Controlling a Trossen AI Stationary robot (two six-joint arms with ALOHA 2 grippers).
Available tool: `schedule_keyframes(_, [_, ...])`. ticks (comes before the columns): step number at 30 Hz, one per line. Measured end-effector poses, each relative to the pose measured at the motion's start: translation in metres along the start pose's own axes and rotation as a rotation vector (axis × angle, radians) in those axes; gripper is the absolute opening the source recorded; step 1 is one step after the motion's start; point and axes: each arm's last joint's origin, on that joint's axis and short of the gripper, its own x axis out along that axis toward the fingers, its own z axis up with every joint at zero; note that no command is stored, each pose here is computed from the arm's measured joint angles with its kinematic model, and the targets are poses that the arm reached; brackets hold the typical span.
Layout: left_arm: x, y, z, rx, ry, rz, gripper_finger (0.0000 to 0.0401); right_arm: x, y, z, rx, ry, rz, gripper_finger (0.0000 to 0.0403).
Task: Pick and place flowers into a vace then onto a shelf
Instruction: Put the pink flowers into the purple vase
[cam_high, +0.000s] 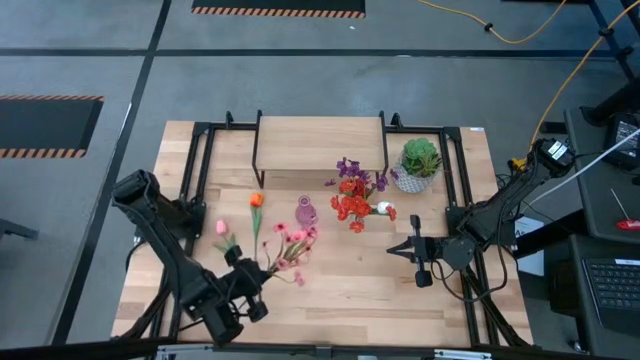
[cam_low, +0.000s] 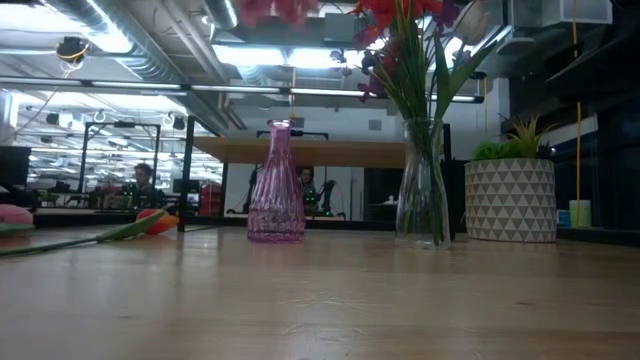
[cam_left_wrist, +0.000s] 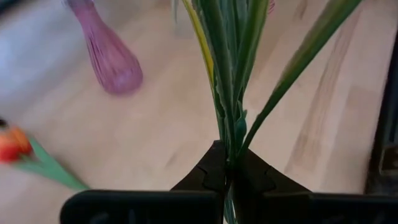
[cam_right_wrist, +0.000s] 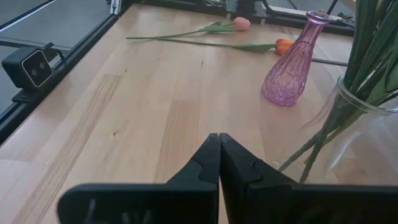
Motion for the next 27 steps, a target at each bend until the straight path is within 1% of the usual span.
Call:
schedule_keyframes(2, [-0.002, 0.000, -0.001, 0.013, -0.059, 0.008, 0.0004, 0.000, 0.000, 0.000, 0.000, 0.000, 0.000, 0.0004])
schedule_keyframes(6, [0.002, 0.004, -0.005, 0.021, -0.095, 0.029, 0.0004, 0.000, 0.000, 0.000, -0.001, 0.000, 0.000, 0.0004])
schedule_keyframes(13, [0.019, 0.014, -0.016, -0.001, -0.119, 0.079, 0.0004, 0.000, 0.000, 0.000, -0.002, -0.001, 0.000, 0.0004])
schedule_keyframes(15, [0.025, 0.014, -0.016, 0.000, -0.116, 0.074, 0.0003, 0.000, 0.000, 0.000, -0.003, -0.001, 0.000, 0.0004])
schedule_keyframes(21, [0.030, 0.007, -0.005, 0.075, -0.117, 0.016, 0.0003, 0.000, 0.000, 0.001, -0.024, -0.006, 0.001, 0.0004])
schedule_keyframes(23, [0.031, 0.006, 0.003, 0.084, -0.116, -0.013, 0.0003, 0.000, 0.000, 0.001, -0.023, -0.007, 0.001, 0.0004])
schedule_keyframes(27, [0.033, 0.007, 0.019, 0.140, -0.124, -0.043, 0.0003, 0.000, 0.000, 0.001, -0.024, -0.007, 0.001, 0.0004])
